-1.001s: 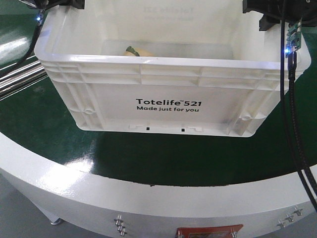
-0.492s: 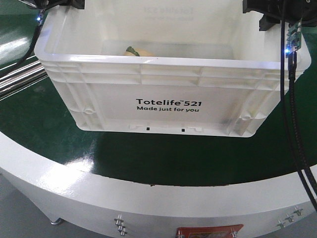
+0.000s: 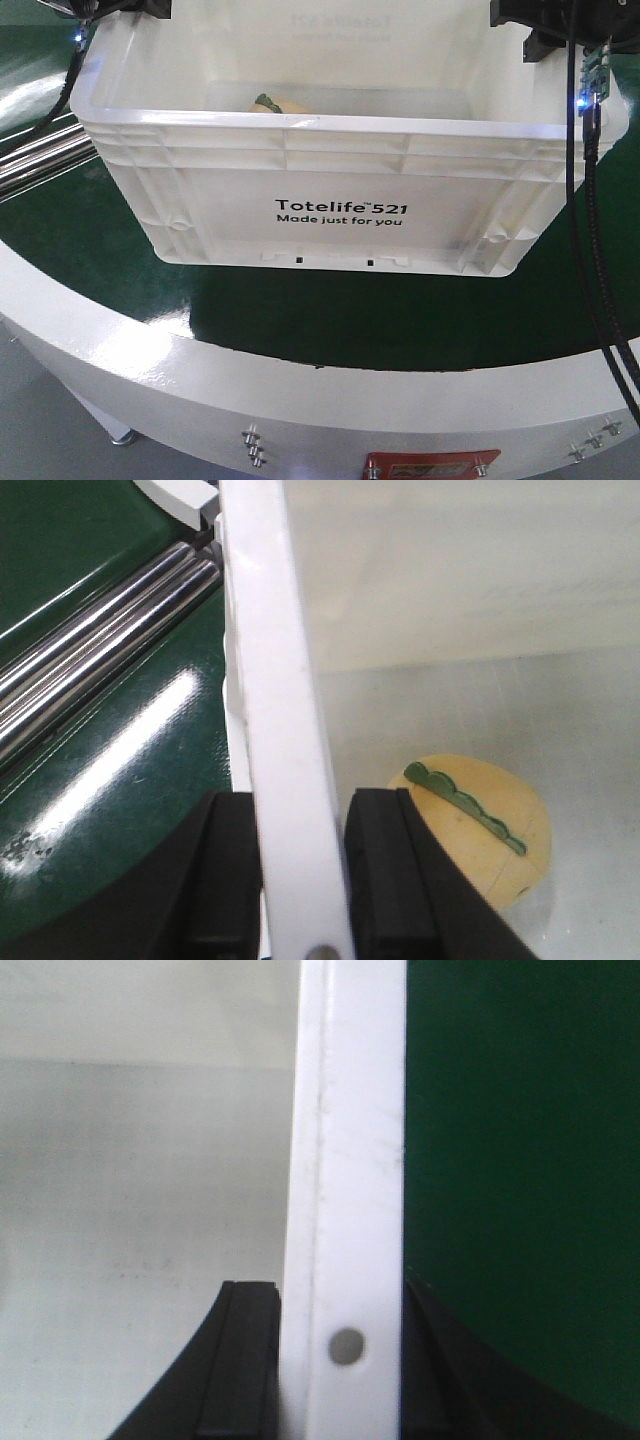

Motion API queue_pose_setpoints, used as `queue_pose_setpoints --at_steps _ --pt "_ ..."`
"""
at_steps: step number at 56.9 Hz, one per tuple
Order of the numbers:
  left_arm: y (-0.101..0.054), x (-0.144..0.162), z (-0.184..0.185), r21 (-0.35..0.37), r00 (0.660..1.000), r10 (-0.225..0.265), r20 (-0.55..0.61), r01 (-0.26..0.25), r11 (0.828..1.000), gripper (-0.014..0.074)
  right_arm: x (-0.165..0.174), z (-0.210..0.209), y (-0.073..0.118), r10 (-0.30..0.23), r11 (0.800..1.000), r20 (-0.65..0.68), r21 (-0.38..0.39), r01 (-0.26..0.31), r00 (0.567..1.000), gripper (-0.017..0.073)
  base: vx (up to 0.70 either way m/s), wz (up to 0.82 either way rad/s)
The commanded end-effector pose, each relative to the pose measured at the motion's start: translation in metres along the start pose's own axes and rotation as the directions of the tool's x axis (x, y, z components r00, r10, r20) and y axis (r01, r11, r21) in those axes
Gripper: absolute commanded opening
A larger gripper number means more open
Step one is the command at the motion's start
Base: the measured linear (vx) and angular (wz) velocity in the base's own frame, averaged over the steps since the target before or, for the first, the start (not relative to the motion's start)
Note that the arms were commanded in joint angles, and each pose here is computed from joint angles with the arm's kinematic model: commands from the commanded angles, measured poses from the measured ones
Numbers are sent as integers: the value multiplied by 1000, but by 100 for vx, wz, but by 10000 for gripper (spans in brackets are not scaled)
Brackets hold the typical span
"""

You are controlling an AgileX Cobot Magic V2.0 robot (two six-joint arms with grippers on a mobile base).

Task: Place moving items into box and shelve
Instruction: 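Hold the tote with both grippers while the base drives away from the conveyor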

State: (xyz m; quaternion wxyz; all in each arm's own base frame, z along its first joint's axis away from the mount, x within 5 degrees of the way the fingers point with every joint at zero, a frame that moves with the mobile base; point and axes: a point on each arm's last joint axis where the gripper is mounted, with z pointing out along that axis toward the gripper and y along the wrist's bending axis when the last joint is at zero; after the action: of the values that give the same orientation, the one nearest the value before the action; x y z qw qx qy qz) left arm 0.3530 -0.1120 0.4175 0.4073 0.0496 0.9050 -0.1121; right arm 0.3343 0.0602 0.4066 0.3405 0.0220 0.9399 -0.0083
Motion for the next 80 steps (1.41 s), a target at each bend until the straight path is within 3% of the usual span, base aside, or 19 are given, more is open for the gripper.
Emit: queue_pose_setpoints --at_steps 1,80 --pt "5 -26 -44 -55 967 80 243 -69 996 -1 -17 -39 -20 -43 995 204 98 23 978 -5 -3 10" --pt "5 -26 -44 -55 967 80 243 -69 996 -1 -17 -39 -20 -43 995 204 98 23 978 -5 -6 28"
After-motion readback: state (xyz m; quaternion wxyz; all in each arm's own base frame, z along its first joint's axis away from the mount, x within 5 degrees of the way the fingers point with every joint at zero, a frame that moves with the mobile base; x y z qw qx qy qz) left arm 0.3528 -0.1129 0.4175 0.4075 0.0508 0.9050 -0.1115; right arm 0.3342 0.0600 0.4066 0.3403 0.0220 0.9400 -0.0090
